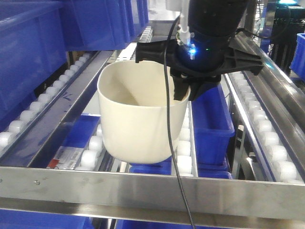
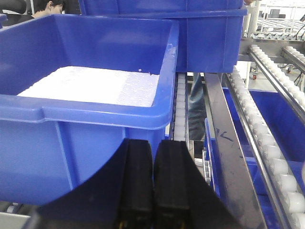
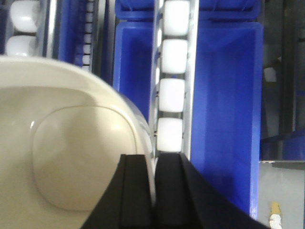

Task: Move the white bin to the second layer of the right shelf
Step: 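Lower the held bin onto the roller shelf with the right gripper, then open the right gripper and raise it off the bin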

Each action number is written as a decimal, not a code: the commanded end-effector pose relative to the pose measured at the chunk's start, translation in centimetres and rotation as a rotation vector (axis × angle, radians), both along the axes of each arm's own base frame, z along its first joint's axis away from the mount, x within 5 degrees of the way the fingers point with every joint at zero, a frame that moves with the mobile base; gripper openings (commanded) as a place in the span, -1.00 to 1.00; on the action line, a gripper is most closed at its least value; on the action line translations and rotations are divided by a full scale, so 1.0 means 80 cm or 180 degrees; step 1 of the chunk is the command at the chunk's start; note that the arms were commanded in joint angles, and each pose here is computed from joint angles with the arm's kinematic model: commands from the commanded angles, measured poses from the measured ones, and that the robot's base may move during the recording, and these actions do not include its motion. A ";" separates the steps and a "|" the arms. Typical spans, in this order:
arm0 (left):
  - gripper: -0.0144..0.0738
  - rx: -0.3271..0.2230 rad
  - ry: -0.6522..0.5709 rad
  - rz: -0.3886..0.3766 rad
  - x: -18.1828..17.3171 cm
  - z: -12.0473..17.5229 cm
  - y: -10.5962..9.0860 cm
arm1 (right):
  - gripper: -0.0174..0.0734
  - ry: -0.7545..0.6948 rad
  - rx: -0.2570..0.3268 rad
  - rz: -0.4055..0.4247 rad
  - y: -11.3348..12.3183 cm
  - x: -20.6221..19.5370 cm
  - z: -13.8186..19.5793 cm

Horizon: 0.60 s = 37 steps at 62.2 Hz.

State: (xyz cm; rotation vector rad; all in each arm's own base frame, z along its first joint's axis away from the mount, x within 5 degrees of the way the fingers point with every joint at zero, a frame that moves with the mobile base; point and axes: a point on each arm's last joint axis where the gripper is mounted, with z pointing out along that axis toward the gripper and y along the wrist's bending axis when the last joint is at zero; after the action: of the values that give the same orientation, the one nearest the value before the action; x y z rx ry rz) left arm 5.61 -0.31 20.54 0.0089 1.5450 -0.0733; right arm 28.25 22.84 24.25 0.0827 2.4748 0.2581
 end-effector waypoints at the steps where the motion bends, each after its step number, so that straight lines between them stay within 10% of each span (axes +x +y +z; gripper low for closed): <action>1: -0.48 -0.0046 -0.0224 0.0004 0.000 -0.001 0.000 | -0.24 -0.0297 0.0193 0.0070 0.001 0.002 0.038; 10: -0.48 -0.0046 -0.0224 0.0004 0.000 -0.001 0.000 | 0.29 -0.0366 0.0267 0.0084 -0.001 -0.003 0.051; 19: -0.48 -0.0046 -0.0224 0.0004 0.000 -0.001 0.000 | 0.36 -0.0606 0.0370 0.0201 -0.012 -0.016 0.087; 37: -0.48 -0.0046 -0.0224 0.0004 0.000 -0.001 0.000 | 0.36 -0.0862 -0.0509 0.0942 -0.096 -0.056 0.111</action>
State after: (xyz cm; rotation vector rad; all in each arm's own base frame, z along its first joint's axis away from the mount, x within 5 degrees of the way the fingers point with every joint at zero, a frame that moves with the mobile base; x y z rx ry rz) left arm 5.61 -0.31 20.54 0.0089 1.5450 -0.0733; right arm 24.82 17.15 30.82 -0.2757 2.3241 0.1956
